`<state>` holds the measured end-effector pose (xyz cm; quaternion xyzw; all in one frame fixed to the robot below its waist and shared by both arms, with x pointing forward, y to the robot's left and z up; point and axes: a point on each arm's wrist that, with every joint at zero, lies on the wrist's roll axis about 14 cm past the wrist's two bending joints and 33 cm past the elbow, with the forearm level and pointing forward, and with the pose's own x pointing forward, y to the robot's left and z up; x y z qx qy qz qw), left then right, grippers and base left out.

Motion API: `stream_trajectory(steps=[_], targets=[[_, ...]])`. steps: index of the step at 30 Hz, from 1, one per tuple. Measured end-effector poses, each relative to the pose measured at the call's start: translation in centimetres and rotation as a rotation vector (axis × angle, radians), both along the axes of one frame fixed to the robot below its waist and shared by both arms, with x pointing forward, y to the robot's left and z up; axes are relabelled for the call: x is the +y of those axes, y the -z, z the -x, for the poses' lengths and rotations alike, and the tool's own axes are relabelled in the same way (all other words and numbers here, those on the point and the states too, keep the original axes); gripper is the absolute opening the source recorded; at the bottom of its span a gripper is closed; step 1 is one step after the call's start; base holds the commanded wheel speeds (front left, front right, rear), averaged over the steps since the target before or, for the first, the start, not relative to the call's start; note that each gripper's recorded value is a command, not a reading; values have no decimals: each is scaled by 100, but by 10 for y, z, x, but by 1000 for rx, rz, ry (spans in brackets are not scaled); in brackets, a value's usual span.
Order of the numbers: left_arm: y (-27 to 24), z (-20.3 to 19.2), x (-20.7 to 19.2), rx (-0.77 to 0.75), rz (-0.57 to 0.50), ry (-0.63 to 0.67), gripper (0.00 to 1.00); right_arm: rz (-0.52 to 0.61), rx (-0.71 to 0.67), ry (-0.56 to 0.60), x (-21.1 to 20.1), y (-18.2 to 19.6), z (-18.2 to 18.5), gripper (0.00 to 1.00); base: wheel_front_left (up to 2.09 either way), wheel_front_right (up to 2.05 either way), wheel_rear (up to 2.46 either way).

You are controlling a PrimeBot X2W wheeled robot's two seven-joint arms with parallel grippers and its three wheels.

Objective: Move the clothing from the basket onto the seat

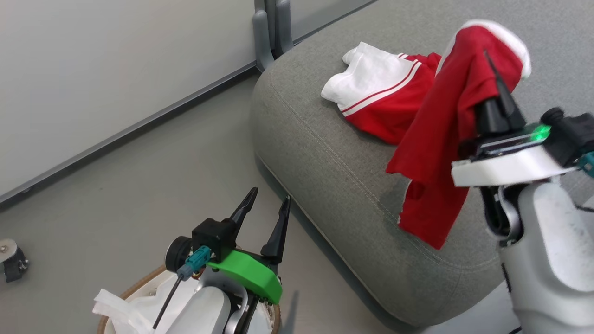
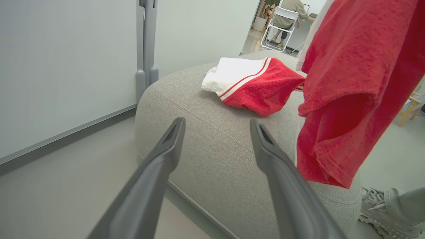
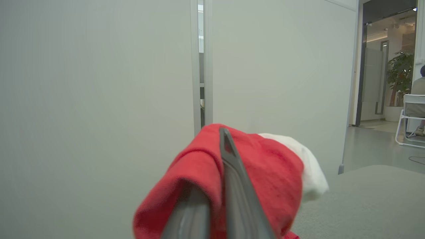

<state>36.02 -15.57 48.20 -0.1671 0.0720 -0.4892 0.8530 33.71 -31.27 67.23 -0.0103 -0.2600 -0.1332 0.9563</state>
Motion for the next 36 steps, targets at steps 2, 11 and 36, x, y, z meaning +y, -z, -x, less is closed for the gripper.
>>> stream_trajectory(steps=[2, 11, 36], targets=[[5, 1, -6, 11, -2, 23, 100, 79, -38, 29, -11, -26, -1, 0, 0, 0, 0], [22, -6, -18, 37, -6, 58, 100, 468, -115, 142, -37, -129, -20, 0, 0, 0, 0], [92, -52, 12, 134, -55, -28, 100, 355, 444, 281, -116, 61, -143, 0, 0, 0, 0]])
